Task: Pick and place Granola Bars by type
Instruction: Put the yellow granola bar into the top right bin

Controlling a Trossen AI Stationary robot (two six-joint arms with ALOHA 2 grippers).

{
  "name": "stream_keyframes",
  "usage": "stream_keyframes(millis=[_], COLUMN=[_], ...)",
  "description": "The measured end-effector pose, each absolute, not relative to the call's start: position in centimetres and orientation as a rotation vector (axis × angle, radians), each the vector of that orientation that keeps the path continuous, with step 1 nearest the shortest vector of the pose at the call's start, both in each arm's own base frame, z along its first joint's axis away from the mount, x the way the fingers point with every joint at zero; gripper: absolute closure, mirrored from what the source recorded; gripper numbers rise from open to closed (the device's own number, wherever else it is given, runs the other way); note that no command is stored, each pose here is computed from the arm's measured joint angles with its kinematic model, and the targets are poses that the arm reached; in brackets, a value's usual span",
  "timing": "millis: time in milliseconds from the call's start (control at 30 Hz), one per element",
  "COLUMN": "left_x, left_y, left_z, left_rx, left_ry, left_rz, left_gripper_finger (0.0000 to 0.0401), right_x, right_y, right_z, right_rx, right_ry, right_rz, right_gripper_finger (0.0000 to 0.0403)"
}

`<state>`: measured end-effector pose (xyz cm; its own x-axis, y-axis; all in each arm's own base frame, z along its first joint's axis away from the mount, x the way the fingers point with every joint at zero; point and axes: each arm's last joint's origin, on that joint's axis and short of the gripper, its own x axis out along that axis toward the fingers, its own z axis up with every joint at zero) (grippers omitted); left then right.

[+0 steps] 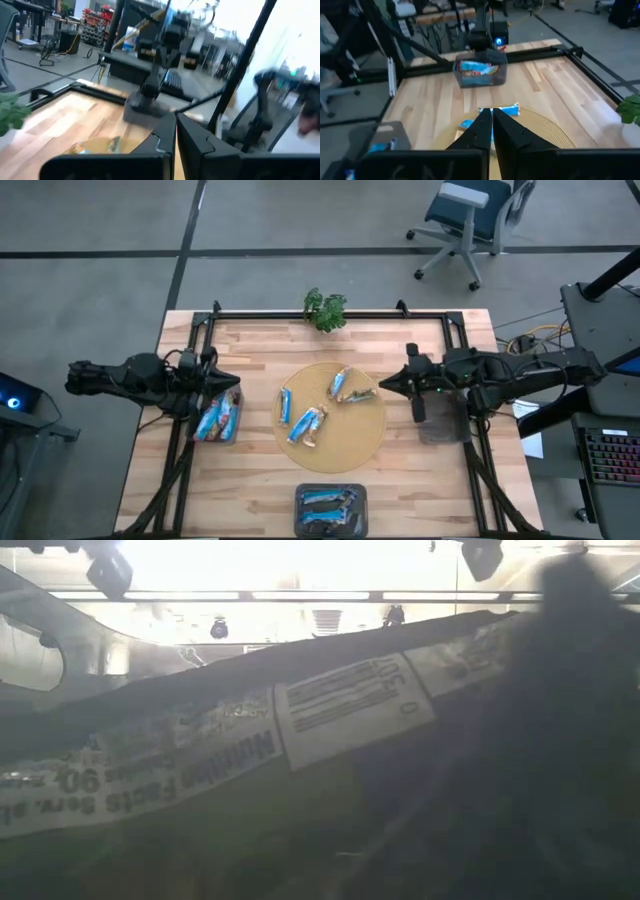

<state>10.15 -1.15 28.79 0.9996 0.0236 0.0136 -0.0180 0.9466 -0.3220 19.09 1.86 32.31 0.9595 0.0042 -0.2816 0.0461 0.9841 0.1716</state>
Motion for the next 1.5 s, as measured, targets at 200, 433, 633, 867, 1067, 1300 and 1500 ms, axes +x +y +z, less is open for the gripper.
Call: stream_keyframes(millis=[200, 433, 633, 867, 1067, 1300, 1500], left_x=[11.2, 12.4, 13.5, 14.9, 16.8, 19.0, 20.5], left_y=[-1.1, -1.3, -1.3, -0.9, -0.4, 0.3, 1.2], left_z=[30.3, 34.8, 37.7, 38.9, 38.1, 38.0, 39.1], left_rx=[-0.504, -0.422, -0.336, -0.312, -0.308, -0.373, -0.51], left_ry=[-0.096, -0.099, 0.075, 0.195, 0.275, 0.422, 0.564], left_rz=[0.075, 0.087, 0.136, 0.228, 0.298, 0.387, 0.518], left_gripper_finger=[0.0401, 0.0373, 0.0302, 0.0202, 0.0151, 0.0147, 0.0146], right_x=[17.8, 17.7, 17.8, 17.8, 17.8, 17.7, 17.7], right_y=[1.7, 1.7, 1.7, 1.7, 1.7, 1.7, 1.7], right_z=[32.3, 32.6, 32.5, 32.5, 32.5, 32.5, 32.4], right_rx=[0.204, 0.205, 0.207, 0.242, 0.281, 0.308, 0.304], right_ry=[0.259, 0.248, 0.253, 0.252, 0.253, 0.259, 0.26], right_rz=[-0.022, -0.021, -0.021, -0.023, -0.022, -0.027, -0.026], right_gripper_finger=[0.0394, 0.0394, 0.0394, 0.0394, 0.0394, 0.0394, 0.0394])
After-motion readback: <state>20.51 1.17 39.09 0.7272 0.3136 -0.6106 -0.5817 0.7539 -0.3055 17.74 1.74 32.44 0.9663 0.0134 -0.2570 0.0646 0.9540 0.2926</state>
